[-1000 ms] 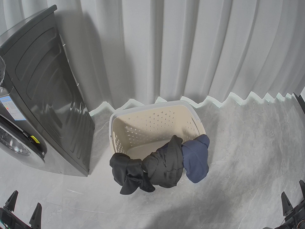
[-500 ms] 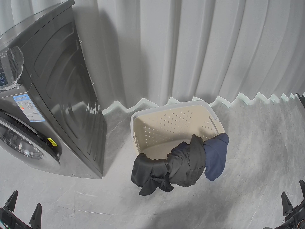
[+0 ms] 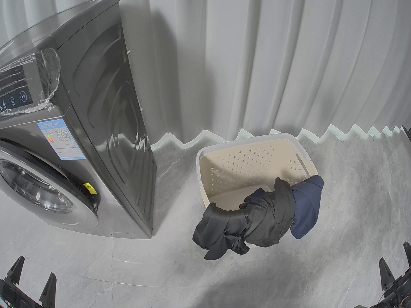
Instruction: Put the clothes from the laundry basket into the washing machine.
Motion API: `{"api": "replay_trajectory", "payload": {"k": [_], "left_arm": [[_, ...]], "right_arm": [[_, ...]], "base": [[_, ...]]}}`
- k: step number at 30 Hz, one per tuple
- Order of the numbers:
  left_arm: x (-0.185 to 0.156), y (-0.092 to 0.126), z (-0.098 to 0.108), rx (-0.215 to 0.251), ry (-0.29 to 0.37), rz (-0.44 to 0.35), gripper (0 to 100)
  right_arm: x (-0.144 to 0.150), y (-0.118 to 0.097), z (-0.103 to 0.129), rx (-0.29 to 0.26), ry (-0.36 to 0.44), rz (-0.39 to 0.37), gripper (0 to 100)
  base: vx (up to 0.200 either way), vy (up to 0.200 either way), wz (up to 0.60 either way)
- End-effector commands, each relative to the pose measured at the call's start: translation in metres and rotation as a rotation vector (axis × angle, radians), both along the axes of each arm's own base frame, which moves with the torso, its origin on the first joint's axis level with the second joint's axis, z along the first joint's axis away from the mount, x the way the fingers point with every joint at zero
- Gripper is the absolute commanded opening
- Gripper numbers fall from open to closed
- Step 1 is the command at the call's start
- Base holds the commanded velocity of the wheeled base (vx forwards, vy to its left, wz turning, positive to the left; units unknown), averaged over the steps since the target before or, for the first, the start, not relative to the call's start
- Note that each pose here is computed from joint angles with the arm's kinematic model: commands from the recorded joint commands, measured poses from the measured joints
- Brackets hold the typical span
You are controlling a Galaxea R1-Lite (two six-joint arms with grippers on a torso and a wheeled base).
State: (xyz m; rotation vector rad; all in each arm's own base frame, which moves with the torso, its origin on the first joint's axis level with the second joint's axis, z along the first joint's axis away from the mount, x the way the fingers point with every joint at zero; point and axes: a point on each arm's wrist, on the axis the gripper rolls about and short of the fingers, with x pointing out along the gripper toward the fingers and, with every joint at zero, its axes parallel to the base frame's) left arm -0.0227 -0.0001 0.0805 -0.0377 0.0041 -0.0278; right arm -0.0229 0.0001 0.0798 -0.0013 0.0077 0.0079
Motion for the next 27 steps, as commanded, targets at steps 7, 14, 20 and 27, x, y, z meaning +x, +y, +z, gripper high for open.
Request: {"api": "replay_trajectory", "payload": {"k": [7, 14, 20, 27], "left_arm": [[-0.0002, 0.0, -0.0049, -0.001, -0.002, 0.0, 100], [-0.0001, 0.0, -0.0048, 0.004, -0.001, 0.0, 100], [-0.0002, 0.0, -0.0049, 0.001, -0.002, 0.0, 100], [-0.0002, 0.0, -0.0044, 0.002, -0.002, -0.001, 100]], "right_arm": [[0.0001, 0.0, -0.0048, 0.0, 0.002, 0.001, 100], [0.0001, 0.0, -0.0048, 0.0, 0.002, 0.001, 100], [0.0001, 0.0, -0.0048, 0.0, 0.002, 0.001, 100], [-0.0001, 0.0, -0.0044, 0.0, 0.0, 0.001, 100]], "base": [[-0.086, 0.0, 0.0], [0.0, 0.057, 0.0], [0.0, 0.2, 0.0], [0.0, 0.2, 0.0]]}}
